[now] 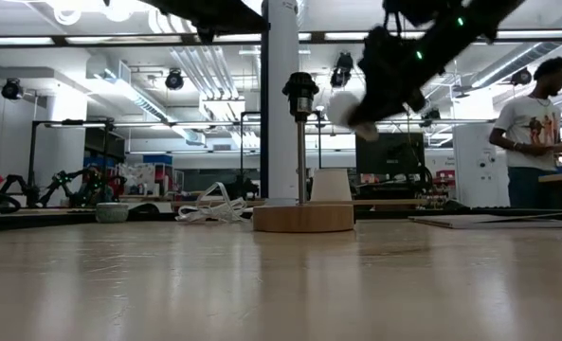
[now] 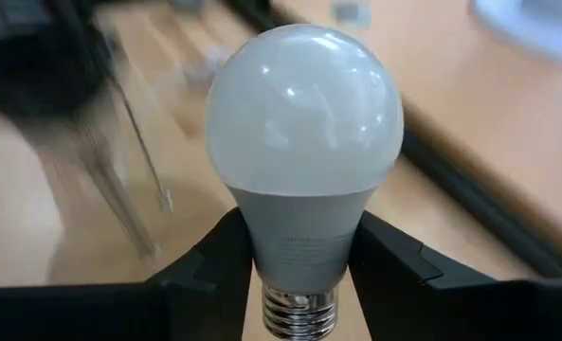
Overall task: Screw lightbulb
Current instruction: Remove the lightbulb from the lamp
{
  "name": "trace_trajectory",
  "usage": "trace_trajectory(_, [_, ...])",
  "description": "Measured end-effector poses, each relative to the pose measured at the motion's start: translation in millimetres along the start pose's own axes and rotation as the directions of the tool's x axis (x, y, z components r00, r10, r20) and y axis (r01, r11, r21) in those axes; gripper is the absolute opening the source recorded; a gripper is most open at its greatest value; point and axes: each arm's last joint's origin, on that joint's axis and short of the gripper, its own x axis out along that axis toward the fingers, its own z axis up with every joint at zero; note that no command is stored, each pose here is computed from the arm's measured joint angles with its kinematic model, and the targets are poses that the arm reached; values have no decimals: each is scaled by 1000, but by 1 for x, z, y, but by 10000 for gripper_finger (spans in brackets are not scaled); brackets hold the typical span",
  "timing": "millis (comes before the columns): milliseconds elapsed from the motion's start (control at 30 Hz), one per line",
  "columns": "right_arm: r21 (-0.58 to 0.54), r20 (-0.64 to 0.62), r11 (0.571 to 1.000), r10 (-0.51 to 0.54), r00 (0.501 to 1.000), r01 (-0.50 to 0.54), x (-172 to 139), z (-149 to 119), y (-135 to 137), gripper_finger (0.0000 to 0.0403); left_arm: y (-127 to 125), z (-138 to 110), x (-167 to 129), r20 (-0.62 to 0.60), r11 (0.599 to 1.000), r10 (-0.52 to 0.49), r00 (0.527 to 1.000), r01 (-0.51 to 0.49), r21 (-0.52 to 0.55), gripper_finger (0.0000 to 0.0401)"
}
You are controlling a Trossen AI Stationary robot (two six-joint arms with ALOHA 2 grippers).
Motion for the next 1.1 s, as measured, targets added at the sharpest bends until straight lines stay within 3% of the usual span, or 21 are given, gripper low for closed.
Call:
trace_trajectory(267, [128, -87, 991, -22, 996, 34, 19, -64, -4, 143, -3, -1, -21, 50, 1000, -25, 998, 26, -9, 0])
trace_trajectory(433, [158, -93, 987, -25, 995, 39, 25, -86, -6, 140, -3, -8, -27, 92, 999, -19, 996, 22, -33, 0])
trace_trajectory(800, [148, -223, 988, -4, 975, 38, 50, -114, 3, 146, -4, -19, -30, 111, 998, -13, 994, 19, -55, 0])
trace_trajectory(1100, [143, -237, 989, -6, 972, 41, 62, -120, 10, 152, -3, -20, -32, 113, 998, -11, 994, 18, -57, 0])
